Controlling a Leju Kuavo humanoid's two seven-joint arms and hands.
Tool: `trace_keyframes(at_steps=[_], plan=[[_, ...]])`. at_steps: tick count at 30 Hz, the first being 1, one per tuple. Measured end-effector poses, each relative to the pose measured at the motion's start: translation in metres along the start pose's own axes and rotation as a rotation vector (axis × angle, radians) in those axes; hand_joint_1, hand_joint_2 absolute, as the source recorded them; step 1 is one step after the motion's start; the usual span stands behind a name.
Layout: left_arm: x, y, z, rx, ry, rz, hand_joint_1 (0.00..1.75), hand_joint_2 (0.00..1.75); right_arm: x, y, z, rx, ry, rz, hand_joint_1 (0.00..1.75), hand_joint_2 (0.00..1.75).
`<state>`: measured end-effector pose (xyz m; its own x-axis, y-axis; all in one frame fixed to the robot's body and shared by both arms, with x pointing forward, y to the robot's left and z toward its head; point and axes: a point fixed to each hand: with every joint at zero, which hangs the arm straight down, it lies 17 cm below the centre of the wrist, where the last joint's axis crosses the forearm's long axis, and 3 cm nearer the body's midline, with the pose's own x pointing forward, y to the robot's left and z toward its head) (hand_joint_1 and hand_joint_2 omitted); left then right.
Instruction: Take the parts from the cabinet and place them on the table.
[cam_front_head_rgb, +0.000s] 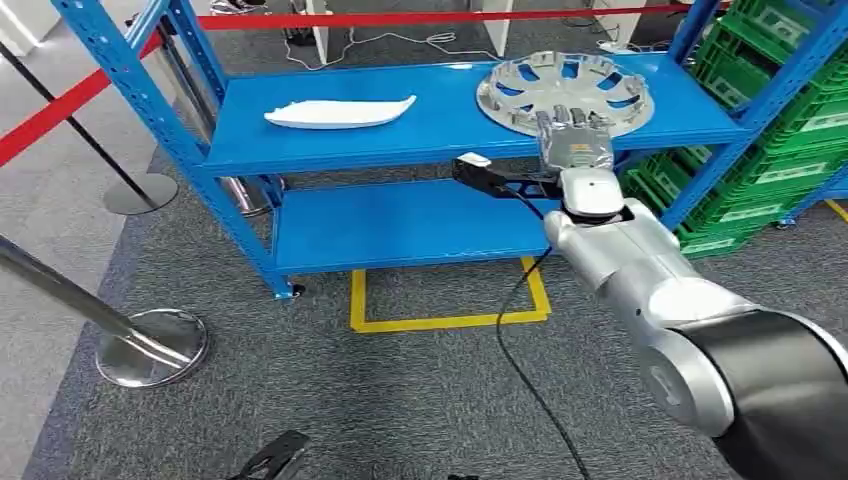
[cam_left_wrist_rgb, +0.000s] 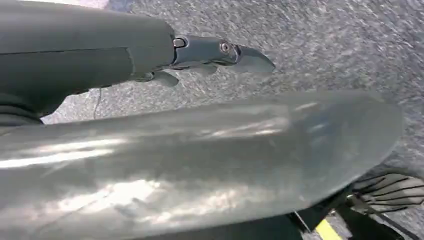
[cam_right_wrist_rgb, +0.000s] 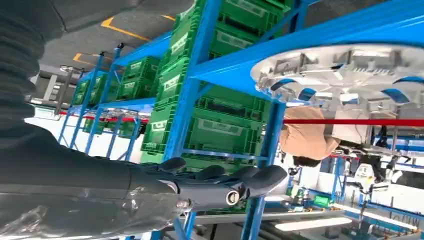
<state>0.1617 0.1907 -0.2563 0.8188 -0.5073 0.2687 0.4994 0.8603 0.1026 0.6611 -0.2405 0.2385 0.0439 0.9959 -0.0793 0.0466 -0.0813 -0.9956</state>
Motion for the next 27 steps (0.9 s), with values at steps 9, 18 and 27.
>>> trace_keyframes(at_steps=[9, 18, 27], plan=[[-0.002, 0.004, 0.0, 0.007, 0.003, -0.001, 0.0, 0.0, 0.005, 0.0, 0.001, 0.004, -0.007, -0.001, 0.0, 1.75], [-0.007, 0.003, 0.0, 0.004, 0.009, -0.001, 0.0, 0.0, 0.007, 0.011, 0.004, 0.023, -0.01, -0.002, 0.0, 1.75], [-0.009, -0.004, 0.0, -0.006, 0.013, 0.0, 0.0, 0.0, 0.008, 0.038, 0.014, 0.066, -0.012, 0.003, 0.0, 1.75]])
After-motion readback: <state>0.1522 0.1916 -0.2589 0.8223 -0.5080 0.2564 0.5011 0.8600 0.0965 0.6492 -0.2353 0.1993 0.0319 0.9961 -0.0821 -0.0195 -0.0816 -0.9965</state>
